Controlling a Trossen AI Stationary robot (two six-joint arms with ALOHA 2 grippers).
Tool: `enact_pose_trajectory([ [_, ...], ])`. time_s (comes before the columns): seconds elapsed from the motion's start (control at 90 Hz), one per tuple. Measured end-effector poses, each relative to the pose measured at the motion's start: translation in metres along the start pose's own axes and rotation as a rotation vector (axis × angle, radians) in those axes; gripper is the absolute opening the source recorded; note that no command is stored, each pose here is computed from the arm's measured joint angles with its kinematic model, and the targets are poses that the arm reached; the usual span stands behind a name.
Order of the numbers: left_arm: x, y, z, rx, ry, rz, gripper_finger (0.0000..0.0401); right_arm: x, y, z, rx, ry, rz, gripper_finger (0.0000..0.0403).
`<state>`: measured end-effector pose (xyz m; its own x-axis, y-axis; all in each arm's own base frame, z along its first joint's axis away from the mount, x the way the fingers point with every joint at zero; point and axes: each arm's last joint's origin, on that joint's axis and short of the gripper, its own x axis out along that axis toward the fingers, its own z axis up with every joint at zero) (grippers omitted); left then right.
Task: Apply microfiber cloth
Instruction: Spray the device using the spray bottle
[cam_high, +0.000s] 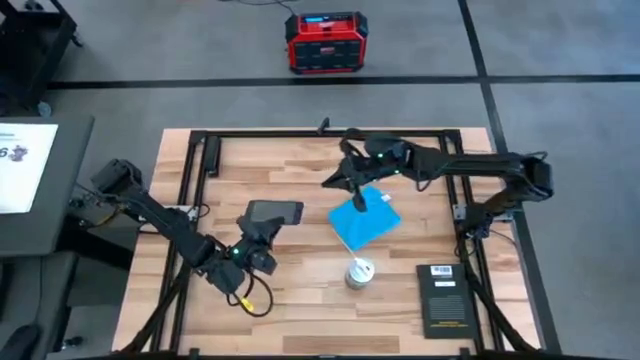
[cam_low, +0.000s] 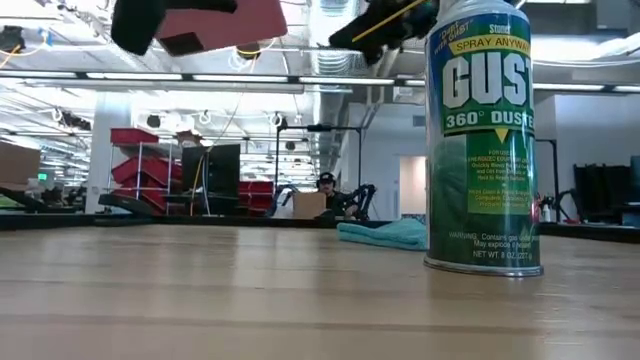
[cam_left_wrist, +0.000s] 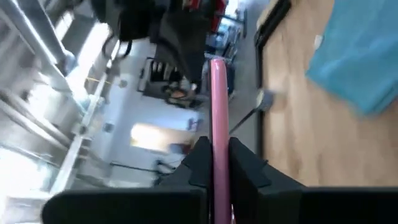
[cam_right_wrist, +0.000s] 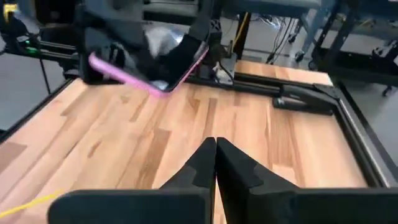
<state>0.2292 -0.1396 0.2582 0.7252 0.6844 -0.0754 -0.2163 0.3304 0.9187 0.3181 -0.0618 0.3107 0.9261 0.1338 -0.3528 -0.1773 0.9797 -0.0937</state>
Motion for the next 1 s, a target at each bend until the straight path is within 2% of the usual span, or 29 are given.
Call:
enact_pose_trajectory([
  [0.189, -0.001, 0.019, -0.011, -0.216, -0.061, -0.107, 0.0004, -0.012, 0.012, -0.017, 0.034, 0.043, -0.008, 0.0],
  [0.367, 0.008, 0.032, -0.024, -0.422, -0.119, -0.224, 0.0004, -0.008, 0.019, -0.043, 0.084, 0.059, -0.013, 0.0],
  [0.644, 0.013, 0.021, -0.077, -0.774, -0.114, -0.244, 0.0004, -0.004, 0.028, -0.066, 0.115, 0.074, 0.004, 0.0],
  [0.9, 0.012, -0.024, -0.116, -0.859, -0.094, -0.264, 0.0004, -0.003, 0.029, -0.061, 0.099, 0.037, -0.003, 0.0],
  [1.0, 0.015, -0.039, -0.123, -0.835, -0.053, -0.266, 0.0004, -0.003, 0.029, -0.062, 0.1, 0.04, -0.004, 0.0],
])
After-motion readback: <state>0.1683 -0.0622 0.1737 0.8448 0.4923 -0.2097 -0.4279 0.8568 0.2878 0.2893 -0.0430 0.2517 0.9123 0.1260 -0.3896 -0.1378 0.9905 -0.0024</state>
